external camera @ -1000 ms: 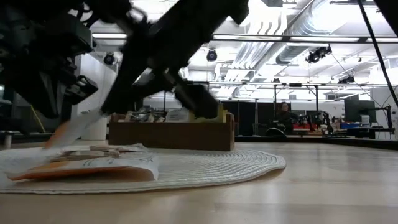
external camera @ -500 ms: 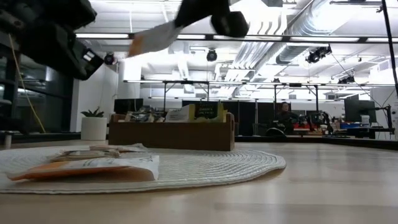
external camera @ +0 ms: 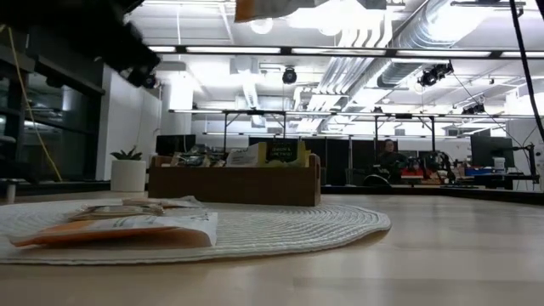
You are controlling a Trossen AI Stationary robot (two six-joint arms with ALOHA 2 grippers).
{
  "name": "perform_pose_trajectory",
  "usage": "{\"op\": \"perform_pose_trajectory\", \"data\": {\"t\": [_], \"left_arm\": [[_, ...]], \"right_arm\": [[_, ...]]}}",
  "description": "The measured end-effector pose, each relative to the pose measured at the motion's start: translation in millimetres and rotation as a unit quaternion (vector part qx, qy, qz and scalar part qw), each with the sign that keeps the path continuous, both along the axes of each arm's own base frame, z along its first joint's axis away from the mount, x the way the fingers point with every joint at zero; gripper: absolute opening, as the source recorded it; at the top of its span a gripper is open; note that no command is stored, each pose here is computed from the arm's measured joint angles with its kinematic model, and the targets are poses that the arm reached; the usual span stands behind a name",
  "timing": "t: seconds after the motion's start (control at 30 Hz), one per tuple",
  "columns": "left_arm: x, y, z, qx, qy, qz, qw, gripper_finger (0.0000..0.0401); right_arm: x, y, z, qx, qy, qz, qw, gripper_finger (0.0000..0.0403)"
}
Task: Pick & Place Tea
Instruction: Put the orange tea bag into the middle section of the wooden organizer
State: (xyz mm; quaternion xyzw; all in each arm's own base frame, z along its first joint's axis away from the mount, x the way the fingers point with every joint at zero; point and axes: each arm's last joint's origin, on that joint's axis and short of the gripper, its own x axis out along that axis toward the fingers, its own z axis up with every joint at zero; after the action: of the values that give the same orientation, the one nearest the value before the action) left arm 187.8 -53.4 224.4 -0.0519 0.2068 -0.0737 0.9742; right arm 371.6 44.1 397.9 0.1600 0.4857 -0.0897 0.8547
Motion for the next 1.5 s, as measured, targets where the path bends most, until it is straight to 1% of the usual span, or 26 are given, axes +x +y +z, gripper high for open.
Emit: {"op": "perform_pose_trajectory", "data": {"t": [0.07,0.17,0.3,0.37,0.5,0.57,0.67,0.73,0.83,0.93,1.1,1.2,1.33,1.43,1.5], "left_arm": [[4.7,6.4,12.6,0.001,-0.014,0.017,1.0,0.0004],[10.8,17.2,33.2,0.02,-0.035,0.028,0.999,0.0021],[16.9,30.7,52.1,0.036,-0.035,0.04,0.998,0.0063],[17.6,36.0,58.5,0.039,-0.03,0.044,0.998,0.0089],[19.8,41.5,67.8,0.034,-0.041,0.043,0.998,0.014],[26.8,42.4,67.4,0.034,-0.039,0.044,0.998,0.016],[35.6,41.2,61.9,0.035,-0.018,0.038,0.999,0.0179],[44.3,40.2,62.0,0.031,-0.019,0.029,0.999,0.0185],[55.0,39.5,53.1,0.032,0.01,0.027,0.999,0.0187],[63.7,39.2,56.4,0.033,0.007,0.029,0.999,0.0188],[70.4,38.8,59.6,0.034,0.006,0.029,0.999,0.0188],[73.8,38.6,55.7,0.034,0.018,0.029,0.999,0.0188],[76.7,37.9,55.3,0.029,0.014,0.022,0.999,0.0188],[77.6,38.1,51.1,0.03,0.026,0.024,0.999,0.0188],[78.2,38.3,54.7,0.029,0.011,0.025,0.999,0.0188]], "right_arm": [[1.1,0.2,1.8,-0.007,0.012,0.019,1.0,0.0],[6.7,2.3,-5.1,-0.008,0.049,0.05,0.998,0.0],[12.4,6.9,-24.9,-0.012,0.12,0.081,0.989,0.0],[14.5,9.7,-34.9,-0.015,0.14,0.09,0.986,0.0],[16.6,13.0,-41.2,-0.03,0.145,0.101,0.984,0.0],[17.3,12.7,-40.3,-0.04,0.139,0.102,0.984,0.0],[19.9,11.3,-37.4,-0.059,0.12,0.099,0.986,0.0],[23.3,10.1,-36.3,-0.066,0.102,0.1,0.987,0.0],[26.5,8.2,-35.1,-0.078,0.086,0.097,0.989,0.0],[27.9,6.0,-34.7,-0.087,0.08,0.093,0.989,0.0],[27.9,-0.9,-33.3,-0.096,0.079,0.088,0.988,0.0],[29.7,-3.7,-32.6,-0.11,0.071,0.078,0.988,0.0],[31.7,-7.5,-31.9,-0.11,0.062,0.075,0.989,0.0],[32.6,-8.6,-31.3,-0.112,0.057,0.077,0.989,0.0],[32.6,-8.9,-31.3,-0.117,0.058,0.074,0.989,0.0]]}}
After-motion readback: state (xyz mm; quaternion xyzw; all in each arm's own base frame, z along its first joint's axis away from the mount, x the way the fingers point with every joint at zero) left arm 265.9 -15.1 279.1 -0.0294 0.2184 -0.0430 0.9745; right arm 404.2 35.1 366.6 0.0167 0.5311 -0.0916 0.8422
